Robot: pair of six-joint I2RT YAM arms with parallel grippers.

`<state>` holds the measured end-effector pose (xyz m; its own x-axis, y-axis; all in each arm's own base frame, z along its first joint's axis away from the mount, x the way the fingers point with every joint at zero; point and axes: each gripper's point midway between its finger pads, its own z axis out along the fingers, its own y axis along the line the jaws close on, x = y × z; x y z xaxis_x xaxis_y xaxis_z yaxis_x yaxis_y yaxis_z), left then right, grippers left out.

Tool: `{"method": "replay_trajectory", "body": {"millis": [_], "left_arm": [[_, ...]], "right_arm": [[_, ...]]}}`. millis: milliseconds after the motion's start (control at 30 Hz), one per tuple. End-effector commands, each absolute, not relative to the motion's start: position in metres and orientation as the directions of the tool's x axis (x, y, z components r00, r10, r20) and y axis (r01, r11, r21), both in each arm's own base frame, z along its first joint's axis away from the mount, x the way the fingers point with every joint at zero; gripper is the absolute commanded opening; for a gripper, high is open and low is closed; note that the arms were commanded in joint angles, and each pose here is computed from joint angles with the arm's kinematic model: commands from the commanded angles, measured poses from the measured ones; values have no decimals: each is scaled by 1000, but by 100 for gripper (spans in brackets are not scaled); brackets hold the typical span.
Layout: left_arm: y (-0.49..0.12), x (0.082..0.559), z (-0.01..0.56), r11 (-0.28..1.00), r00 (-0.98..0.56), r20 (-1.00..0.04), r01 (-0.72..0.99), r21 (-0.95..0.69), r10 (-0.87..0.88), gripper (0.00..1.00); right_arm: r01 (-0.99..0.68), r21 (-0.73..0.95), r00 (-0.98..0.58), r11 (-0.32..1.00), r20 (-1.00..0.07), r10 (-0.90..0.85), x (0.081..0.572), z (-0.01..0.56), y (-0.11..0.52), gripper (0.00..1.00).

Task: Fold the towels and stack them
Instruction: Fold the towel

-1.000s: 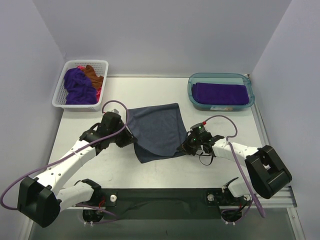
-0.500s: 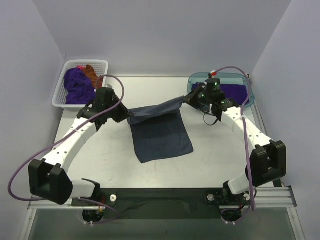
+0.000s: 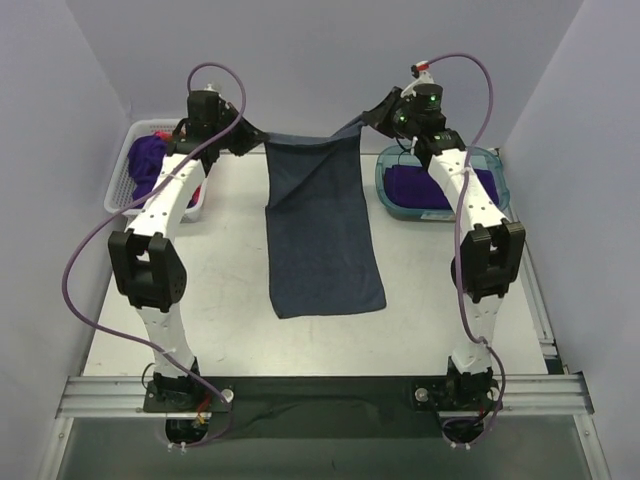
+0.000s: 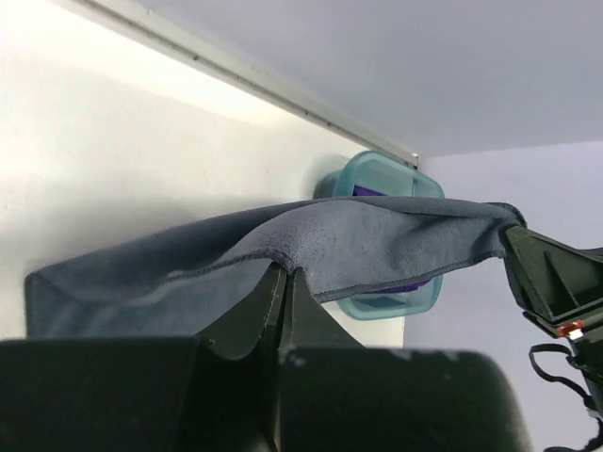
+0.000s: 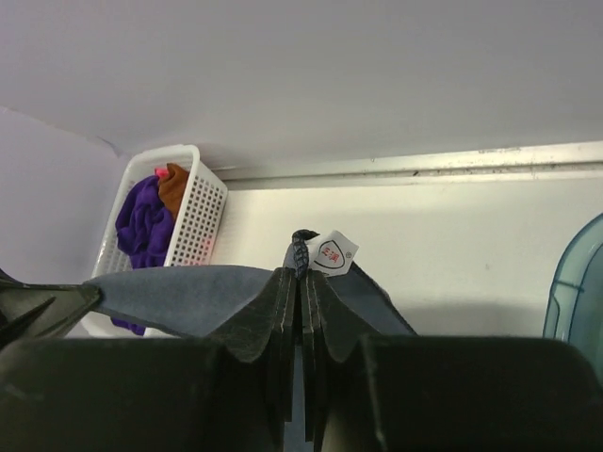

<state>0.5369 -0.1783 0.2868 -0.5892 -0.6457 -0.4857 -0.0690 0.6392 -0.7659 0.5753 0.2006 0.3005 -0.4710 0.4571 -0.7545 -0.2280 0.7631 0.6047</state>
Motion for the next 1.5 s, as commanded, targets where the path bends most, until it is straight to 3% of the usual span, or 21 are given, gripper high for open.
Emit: {"method": "replay_trajectory", "body": {"millis": [0, 400, 833, 1033, 1267, 1467], "left_arm": [[-172, 555, 323, 624, -550, -539, 40, -780, -638, 0], [-170, 524, 257, 634, -668, -455, -32, -772, -588, 0], [-167, 428, 231, 620, -742, -354, -105, -778, -569, 0], [-172, 378, 224, 639, -767, -355, -91, -764, -534, 0], [-195, 294, 148, 731, -863, -306, -102, -675, -403, 0], [-191, 239, 69, 766, -909, -174, -203, -610, -380, 0]], "right_arm": [[-356, 567, -368, 743, -816, 447, 593, 338, 199, 0], [-294, 644, -577, 707, -709, 405, 543, 259, 206, 0], [-206, 670, -715, 713, -601, 357, 428, 236, 185, 0], [-177, 687, -762, 705, -549, 345, 371, 222, 179, 0], [-30, 707, -862, 706, -376, 340, 293, 140, 175, 0], [168, 664, -902, 728, -194, 386, 245, 59, 163, 0]]}}
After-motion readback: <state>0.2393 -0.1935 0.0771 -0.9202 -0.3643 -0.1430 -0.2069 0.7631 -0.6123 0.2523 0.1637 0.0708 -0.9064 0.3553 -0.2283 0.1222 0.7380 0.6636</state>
